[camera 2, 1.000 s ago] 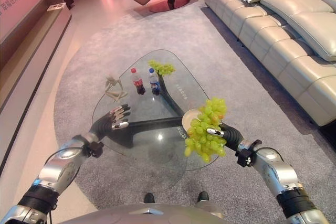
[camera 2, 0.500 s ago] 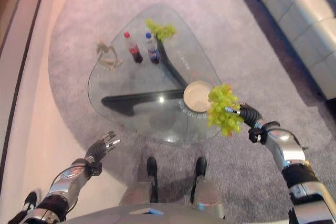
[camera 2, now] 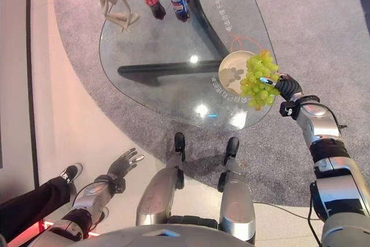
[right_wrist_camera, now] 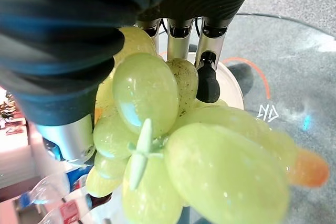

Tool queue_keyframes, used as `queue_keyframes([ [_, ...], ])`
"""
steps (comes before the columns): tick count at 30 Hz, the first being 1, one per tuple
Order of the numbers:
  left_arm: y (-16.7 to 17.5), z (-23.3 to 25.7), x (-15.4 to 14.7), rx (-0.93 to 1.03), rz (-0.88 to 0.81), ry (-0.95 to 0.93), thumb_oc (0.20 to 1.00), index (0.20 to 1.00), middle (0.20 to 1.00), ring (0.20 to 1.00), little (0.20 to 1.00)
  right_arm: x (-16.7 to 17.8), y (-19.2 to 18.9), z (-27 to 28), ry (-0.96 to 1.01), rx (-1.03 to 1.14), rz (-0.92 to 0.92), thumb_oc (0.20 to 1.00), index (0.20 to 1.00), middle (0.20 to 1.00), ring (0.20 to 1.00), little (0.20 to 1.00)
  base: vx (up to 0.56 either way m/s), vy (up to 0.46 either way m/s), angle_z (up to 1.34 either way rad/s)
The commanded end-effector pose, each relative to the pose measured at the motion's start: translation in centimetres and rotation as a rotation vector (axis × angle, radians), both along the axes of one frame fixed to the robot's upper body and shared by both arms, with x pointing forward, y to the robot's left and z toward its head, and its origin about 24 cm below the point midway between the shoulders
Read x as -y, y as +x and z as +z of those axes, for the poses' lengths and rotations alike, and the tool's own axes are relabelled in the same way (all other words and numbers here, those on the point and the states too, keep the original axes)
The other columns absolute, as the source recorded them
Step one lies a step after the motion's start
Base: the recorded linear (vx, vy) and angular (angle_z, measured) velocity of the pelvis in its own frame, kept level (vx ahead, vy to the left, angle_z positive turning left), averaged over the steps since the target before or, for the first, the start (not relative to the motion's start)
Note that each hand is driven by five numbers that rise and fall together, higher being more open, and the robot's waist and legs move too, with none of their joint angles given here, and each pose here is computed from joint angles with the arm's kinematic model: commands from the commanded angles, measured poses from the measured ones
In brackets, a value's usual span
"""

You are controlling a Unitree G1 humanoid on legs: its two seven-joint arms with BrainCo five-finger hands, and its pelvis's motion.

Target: Pick up fruits into the plate

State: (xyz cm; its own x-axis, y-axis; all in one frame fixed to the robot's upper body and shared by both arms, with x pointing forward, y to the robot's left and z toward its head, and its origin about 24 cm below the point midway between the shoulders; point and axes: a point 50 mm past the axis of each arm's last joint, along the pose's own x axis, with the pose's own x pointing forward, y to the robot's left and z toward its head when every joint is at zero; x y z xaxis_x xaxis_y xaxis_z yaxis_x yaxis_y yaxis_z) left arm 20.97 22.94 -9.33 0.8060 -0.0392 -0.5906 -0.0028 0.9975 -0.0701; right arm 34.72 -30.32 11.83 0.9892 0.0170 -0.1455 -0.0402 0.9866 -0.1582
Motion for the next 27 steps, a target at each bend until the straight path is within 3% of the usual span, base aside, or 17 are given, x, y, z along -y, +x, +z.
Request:
queue_keyframes([
  [1, 0.8, 0.5, 0.3, 0.039, -0.018, 0.005, 1.000, 1.000, 1.000, 1.000, 1.000, -0.3, 1.5, 5.4, -0.068, 0.170, 0.016, 0.200, 0.200, 0.200, 0.200, 0.200, -0.06, 0.070, 0.07],
  [14, 2.0, 1.1, 2.1, 0.097, -0.050, -0.037, 1.000, 1.000, 1.000, 1.000, 1.000, 0.5, 2.7, 6.9, -0.193, 0.124, -0.124, 0.200, 0.200, 0.200, 0.200, 0.200, -0.03, 0.048, 0.02],
  [27, 2.7, 1.7, 3.5, 0.139, -0.083, -0.066, 1.000, 1.000, 1.000, 1.000, 1.000, 0.8, 3.9, 8.7, -0.489, 0.050, -0.338, 0.200, 0.200, 0.200, 0.200, 0.200, -0.02, 0.021, -0.01],
])
